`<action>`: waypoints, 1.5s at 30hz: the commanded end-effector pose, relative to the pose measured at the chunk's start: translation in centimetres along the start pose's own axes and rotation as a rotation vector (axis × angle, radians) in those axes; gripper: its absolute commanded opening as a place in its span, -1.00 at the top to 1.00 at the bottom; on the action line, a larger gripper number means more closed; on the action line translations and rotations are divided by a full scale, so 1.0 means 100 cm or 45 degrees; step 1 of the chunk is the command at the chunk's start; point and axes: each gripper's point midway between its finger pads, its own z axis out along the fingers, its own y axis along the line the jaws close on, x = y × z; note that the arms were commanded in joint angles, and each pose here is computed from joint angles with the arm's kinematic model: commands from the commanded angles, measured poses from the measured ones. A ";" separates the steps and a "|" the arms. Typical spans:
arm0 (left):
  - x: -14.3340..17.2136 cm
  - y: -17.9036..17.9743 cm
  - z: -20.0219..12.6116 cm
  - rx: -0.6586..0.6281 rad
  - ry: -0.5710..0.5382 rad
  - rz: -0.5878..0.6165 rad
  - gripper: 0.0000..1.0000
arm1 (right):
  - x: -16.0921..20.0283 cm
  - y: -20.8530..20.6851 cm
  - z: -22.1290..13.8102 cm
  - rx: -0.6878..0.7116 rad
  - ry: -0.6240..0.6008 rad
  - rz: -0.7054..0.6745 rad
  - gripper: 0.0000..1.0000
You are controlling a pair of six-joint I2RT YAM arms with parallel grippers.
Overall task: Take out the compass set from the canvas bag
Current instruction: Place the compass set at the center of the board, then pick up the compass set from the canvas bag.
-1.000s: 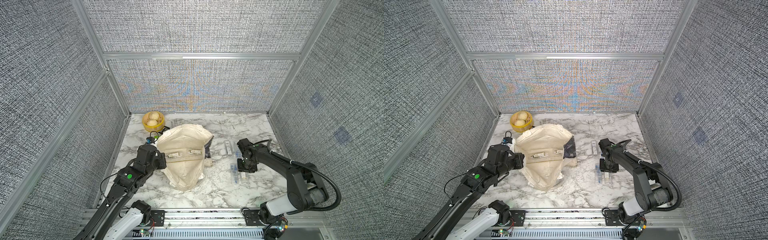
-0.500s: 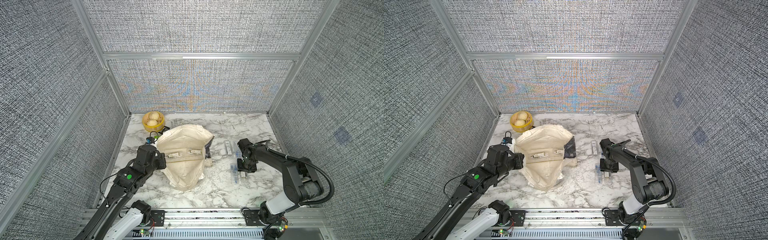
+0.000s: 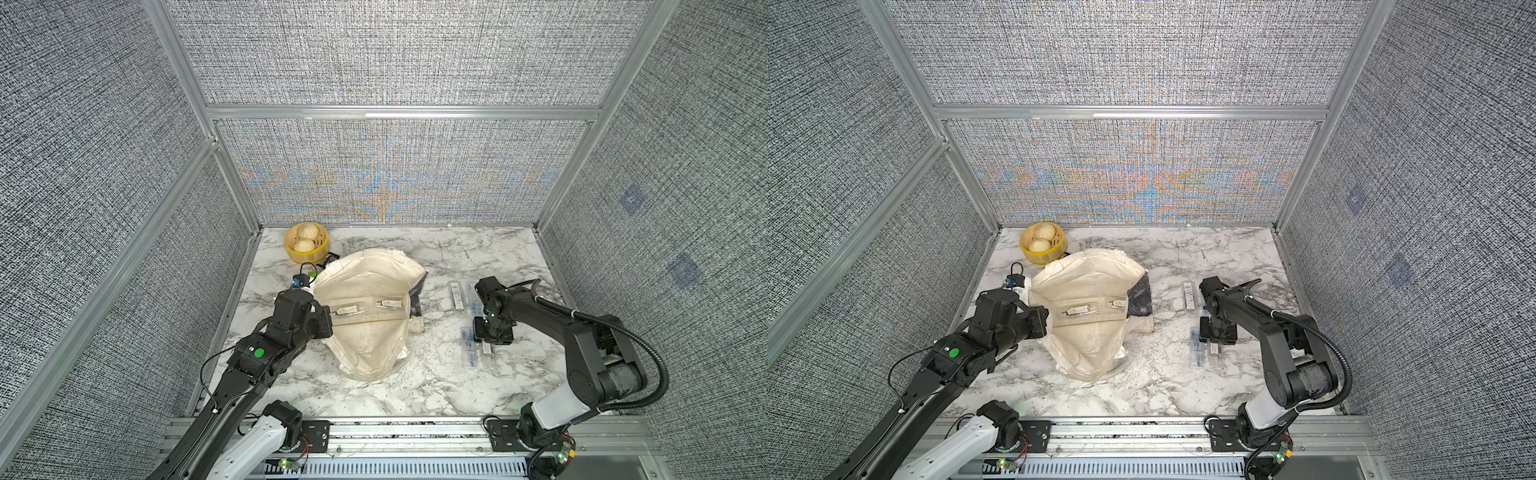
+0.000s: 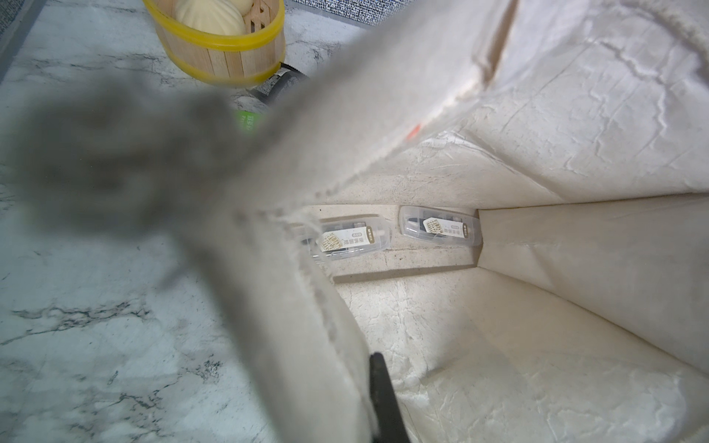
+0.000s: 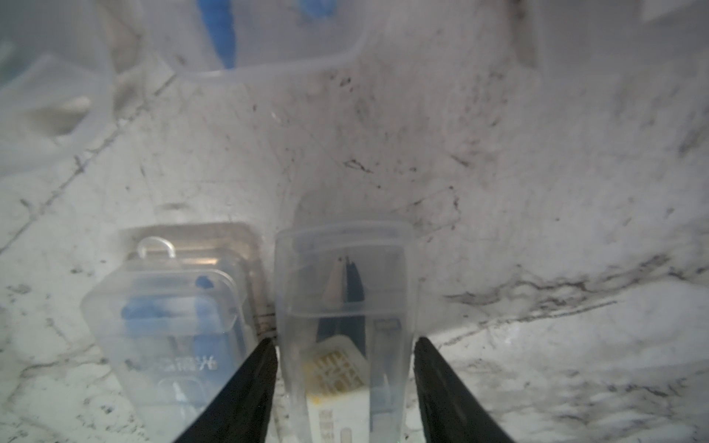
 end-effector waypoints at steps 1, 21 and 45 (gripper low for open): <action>-0.008 -0.001 -0.001 0.004 -0.044 0.003 1.00 | 0.000 -0.001 -0.002 0.003 -0.005 -0.004 -0.16; -0.006 0.000 0.000 -0.006 -0.030 0.003 1.00 | -0.003 -0.001 -0.018 0.005 -0.060 -0.010 -0.24; 0.005 0.009 -0.021 -0.037 0.011 -0.023 1.00 | 0.078 0.254 -0.304 -0.711 -1.294 -1.857 -0.15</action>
